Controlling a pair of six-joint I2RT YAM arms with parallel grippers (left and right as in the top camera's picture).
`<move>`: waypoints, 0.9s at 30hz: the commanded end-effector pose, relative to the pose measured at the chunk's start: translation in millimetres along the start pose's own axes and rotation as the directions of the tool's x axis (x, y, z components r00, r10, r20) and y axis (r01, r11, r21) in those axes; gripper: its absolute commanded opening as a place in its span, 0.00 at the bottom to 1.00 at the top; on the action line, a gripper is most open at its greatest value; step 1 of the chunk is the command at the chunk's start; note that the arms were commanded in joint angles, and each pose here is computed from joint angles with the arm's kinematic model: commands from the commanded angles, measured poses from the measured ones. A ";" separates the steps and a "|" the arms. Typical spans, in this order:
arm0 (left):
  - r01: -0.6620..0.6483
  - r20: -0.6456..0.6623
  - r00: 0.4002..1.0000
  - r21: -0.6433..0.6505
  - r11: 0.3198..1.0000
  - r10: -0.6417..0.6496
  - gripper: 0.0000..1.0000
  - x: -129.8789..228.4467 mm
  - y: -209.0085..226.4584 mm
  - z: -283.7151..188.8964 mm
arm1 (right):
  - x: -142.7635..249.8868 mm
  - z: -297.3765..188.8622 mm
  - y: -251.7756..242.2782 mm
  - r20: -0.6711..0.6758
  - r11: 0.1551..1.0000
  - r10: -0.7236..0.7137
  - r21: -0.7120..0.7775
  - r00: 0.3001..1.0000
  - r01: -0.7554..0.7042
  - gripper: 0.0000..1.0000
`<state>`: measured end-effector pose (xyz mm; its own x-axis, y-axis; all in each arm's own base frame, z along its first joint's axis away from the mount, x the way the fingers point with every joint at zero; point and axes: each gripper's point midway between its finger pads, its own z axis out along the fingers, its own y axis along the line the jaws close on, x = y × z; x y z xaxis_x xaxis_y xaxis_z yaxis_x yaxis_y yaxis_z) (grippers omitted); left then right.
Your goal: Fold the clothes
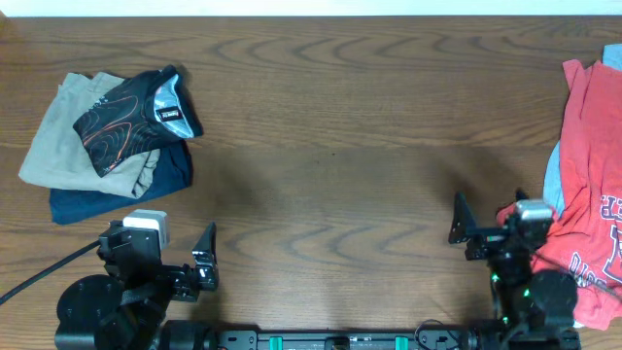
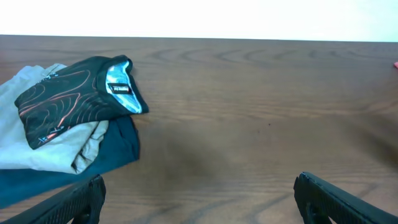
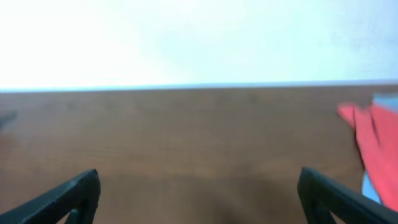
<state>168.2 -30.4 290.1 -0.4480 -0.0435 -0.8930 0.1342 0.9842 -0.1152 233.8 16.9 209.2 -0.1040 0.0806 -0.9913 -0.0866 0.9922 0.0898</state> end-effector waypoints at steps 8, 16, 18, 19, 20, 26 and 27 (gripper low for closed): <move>-0.001 -0.002 1.000 -0.011 1.000 0.001 0.98 1.3 2.0 0.4 | 38.8 14.5 -28.4 0.067 0.991 -0.051 0.126 0.996 0.042 0.99; -0.001 -0.002 1.000 -0.011 1.000 0.001 0.98 1.2 2.0 0.4 | 47.9 14.7 -31.6 0.029 0.988 -0.062 0.142 0.998 0.057 0.99; -0.001 -0.002 1.000 -0.011 1.000 0.001 0.98 1.2 2.0 0.4 | 48.0 14.7 -31.6 0.028 0.988 -0.062 0.142 0.998 0.057 0.99; -0.001 -0.002 1.000 -0.011 1.000 0.001 0.98 1.2 2.0 0.4 | 48.0 14.7 -31.6 0.028 0.988 -0.062 0.142 0.998 0.057 0.99; -0.001 -0.002 1.000 -0.011 1.000 0.001 0.98 1.2 2.0 0.4 | 48.0 14.7 -31.6 0.028 0.988 -0.062 0.142 0.998 0.057 0.99; -0.001 -0.002 1.000 -0.011 1.000 0.001 0.98 1.2 2.0 0.4 | 48.0 14.7 -31.6 0.028 0.988 -0.062 0.142 0.998 0.057 0.99; -0.001 -0.002 1.000 -0.010 1.000 0.001 0.98 1.2 1.9 0.4 | 48.0 14.7 -31.6 0.028 0.988 -0.062 0.142 0.998 0.057 0.99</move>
<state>168.1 -30.4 289.7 -0.4493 -0.0434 -0.8923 0.1340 0.9842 -0.1153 246.5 -4.2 157.3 -0.0724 0.0397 -0.9966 0.0257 0.9989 0.0380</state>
